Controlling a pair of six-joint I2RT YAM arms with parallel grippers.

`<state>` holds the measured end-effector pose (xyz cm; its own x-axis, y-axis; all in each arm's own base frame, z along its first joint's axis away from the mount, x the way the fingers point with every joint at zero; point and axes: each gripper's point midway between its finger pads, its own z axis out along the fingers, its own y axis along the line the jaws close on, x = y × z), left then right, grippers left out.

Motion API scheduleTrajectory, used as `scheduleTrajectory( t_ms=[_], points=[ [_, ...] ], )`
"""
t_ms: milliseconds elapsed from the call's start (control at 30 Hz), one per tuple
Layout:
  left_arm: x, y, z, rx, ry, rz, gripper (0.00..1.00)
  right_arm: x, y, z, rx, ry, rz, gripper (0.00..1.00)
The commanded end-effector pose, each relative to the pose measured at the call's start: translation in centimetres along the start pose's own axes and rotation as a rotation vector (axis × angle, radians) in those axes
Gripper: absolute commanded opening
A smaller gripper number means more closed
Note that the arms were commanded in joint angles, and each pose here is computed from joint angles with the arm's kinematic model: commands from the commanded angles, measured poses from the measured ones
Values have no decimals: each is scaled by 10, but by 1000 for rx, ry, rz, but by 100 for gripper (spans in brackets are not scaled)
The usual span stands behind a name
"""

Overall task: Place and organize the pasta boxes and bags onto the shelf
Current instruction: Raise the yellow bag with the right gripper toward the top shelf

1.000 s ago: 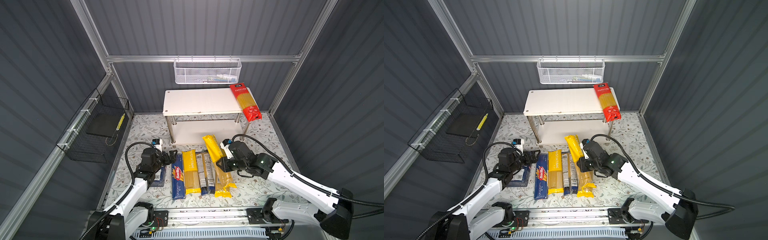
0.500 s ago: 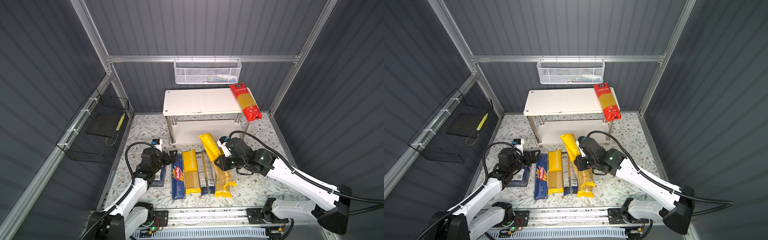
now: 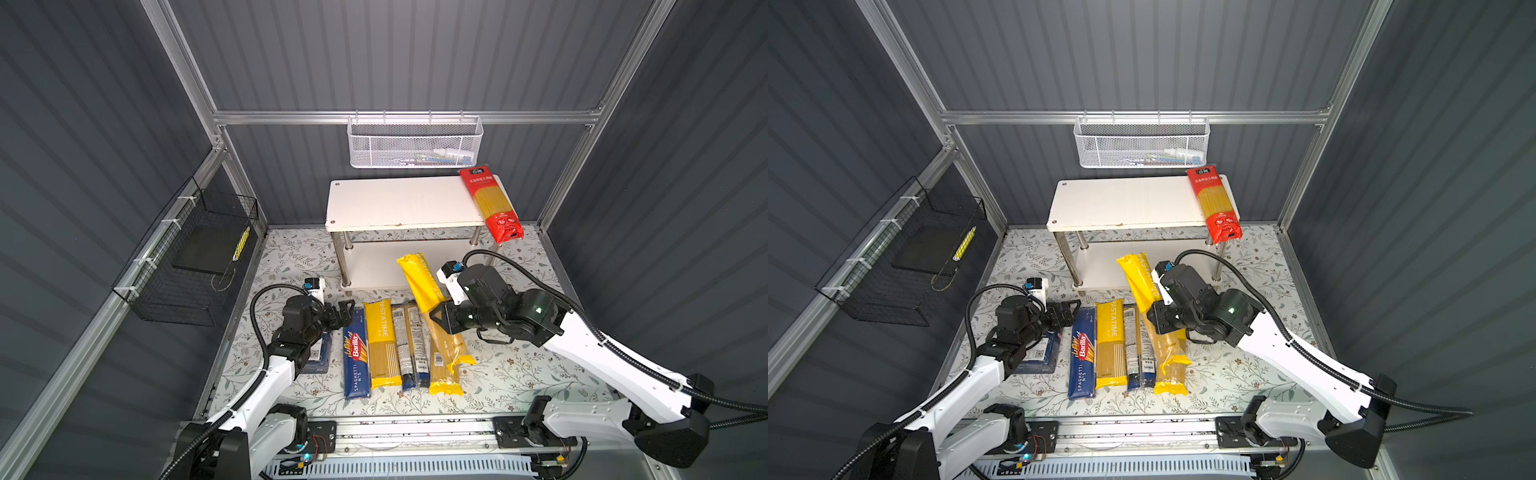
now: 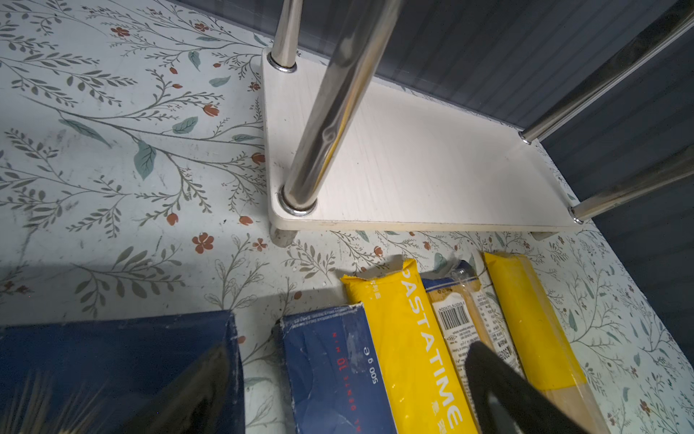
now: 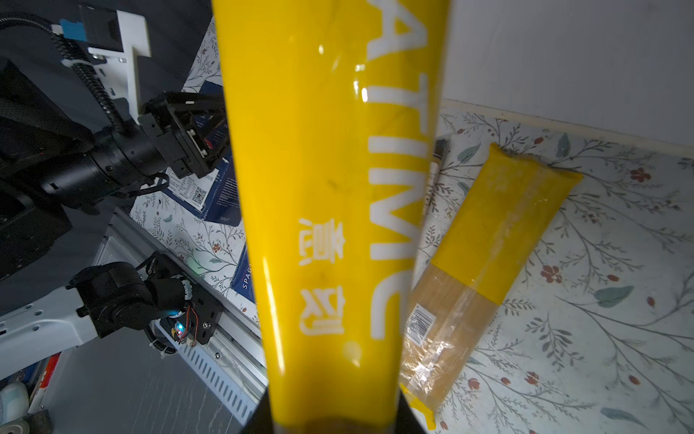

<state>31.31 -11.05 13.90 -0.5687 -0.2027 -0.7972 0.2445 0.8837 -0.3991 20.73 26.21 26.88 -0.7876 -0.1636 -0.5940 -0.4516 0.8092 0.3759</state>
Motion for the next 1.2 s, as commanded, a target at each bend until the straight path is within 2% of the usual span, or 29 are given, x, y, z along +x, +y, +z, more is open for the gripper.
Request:
scheduleTrajectory(
  t_ms=[0,333,567,1167],
  points=[
    [3,-3,0,14,7,16,99,-42,27,-30,-86,-153,-51,24],
    [2,-3,-1,13,4,17,99,-58,39,-55,-112,-200,-92,24],
    [3,-3,0,14,5,18,99,-80,31,-73,-33,-256,-87,23],
    [3,-3,0,13,5,18,99,-155,5,-109,51,-370,-48,22]
  ],
)
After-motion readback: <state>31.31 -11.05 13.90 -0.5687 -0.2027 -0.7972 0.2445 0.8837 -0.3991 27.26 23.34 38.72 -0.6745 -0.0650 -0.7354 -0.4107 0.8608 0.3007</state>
